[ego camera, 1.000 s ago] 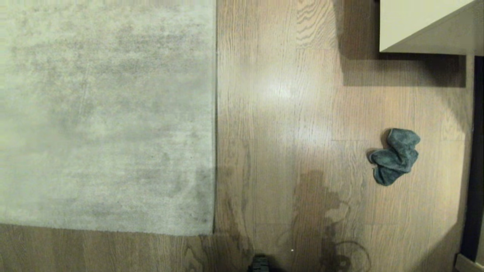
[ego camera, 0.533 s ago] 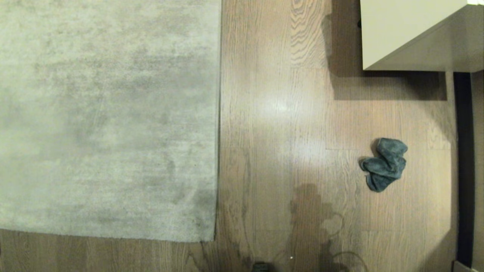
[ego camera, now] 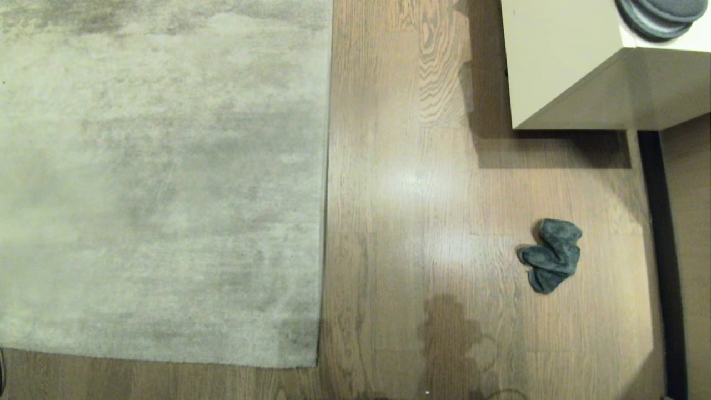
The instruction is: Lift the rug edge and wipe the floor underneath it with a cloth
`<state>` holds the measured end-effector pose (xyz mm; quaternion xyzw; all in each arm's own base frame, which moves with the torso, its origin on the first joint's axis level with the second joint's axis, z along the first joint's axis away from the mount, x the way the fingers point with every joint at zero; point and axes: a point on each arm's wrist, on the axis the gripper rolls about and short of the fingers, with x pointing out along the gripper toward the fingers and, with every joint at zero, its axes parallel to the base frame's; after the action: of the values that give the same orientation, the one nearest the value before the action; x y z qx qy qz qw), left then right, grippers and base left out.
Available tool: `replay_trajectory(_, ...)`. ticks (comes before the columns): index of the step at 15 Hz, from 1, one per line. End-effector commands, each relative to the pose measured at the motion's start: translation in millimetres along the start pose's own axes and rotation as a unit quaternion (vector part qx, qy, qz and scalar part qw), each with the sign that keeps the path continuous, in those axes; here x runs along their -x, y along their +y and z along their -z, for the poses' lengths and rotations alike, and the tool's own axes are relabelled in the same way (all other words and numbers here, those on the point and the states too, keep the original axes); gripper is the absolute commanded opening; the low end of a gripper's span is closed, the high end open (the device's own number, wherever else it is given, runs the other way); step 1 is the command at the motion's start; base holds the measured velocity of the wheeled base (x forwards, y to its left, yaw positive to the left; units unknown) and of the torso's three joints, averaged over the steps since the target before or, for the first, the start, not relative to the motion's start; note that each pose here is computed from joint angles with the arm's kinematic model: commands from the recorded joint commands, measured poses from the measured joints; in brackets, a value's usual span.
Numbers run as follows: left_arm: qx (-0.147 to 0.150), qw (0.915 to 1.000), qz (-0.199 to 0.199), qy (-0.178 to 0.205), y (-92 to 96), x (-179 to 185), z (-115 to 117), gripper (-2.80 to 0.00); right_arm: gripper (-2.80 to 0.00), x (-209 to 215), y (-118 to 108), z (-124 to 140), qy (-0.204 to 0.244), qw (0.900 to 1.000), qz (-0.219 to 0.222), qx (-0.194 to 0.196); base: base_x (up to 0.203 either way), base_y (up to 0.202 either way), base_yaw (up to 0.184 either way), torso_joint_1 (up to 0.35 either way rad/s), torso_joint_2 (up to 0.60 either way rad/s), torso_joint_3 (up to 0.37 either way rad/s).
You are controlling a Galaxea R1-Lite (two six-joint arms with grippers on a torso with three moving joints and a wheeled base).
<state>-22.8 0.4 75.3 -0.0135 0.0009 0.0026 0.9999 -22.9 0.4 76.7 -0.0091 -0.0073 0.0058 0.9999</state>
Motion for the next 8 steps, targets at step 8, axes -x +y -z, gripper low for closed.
replay_trajectory(8,-0.002,1.0000,0.000,0.001,0.0,0.0,0.1,-2.80,-2.80,-0.1,0.0,-0.1,0.000,1.000,0.000,0.000,0.000,0.000,0.000,0.003,0.00,0.201)
